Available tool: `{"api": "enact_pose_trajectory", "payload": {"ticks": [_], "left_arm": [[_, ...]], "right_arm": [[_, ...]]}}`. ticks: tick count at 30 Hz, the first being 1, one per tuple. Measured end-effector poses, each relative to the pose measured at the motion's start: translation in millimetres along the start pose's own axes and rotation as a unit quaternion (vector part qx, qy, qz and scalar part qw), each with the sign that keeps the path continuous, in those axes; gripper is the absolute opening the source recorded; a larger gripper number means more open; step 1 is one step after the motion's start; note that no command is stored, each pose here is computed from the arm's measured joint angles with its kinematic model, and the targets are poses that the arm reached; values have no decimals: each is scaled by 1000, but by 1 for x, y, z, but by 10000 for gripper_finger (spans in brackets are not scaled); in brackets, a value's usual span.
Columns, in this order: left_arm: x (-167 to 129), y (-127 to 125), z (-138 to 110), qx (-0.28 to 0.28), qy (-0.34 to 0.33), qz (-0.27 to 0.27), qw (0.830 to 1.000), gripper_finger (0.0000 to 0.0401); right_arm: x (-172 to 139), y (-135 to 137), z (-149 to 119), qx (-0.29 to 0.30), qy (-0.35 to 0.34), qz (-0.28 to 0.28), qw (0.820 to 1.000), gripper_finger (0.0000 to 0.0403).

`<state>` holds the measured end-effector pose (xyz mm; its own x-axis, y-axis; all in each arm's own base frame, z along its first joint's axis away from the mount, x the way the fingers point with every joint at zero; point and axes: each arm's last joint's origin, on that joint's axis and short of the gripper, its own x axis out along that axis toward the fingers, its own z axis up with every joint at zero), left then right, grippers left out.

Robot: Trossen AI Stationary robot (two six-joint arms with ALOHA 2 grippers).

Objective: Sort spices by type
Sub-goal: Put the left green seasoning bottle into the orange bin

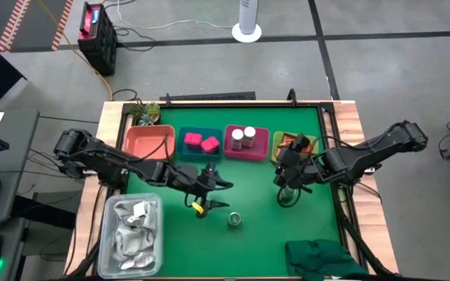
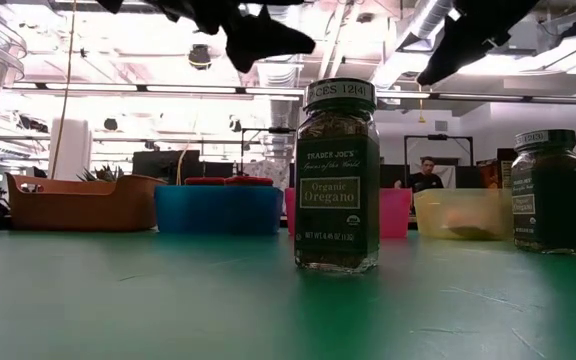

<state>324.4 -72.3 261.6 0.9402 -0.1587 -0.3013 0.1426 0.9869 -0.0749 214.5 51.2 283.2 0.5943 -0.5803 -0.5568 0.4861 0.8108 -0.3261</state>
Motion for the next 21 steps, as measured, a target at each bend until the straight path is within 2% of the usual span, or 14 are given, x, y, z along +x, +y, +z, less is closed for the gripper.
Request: {"api": "enact_pose_trajectory", "payload": {"ticks": [4, 6, 8, 10, 12, 21], "left_arm": [[11, -7, 2, -5, 4, -6, 1000, 290], [19, -11, -4, 2, 40, -6, 999, 290], [30, -17, 3, 24, 38, -12, 999, 290], [36, -21, 3, 49, 67, -14, 996, 290], [45, -25, 11, 61, 59, -19, 996, 290], [78, -33, 15, 92, 167, -48, 980, 294]], "right_arm": [[5, -2, -3, 4, 5, -9, 1000, 286], [12, -3, -10, -3, 19, -20, 1000, 286], [21, -5, -20, -11, 35, -34, 999, 286], [27, -6, -28, -15, 44, -42, 998, 286], [29, -8, -32, -13, 48, -45, 998, 286], [24, -12, -28, 0, 28, -37, 999, 286]]}}
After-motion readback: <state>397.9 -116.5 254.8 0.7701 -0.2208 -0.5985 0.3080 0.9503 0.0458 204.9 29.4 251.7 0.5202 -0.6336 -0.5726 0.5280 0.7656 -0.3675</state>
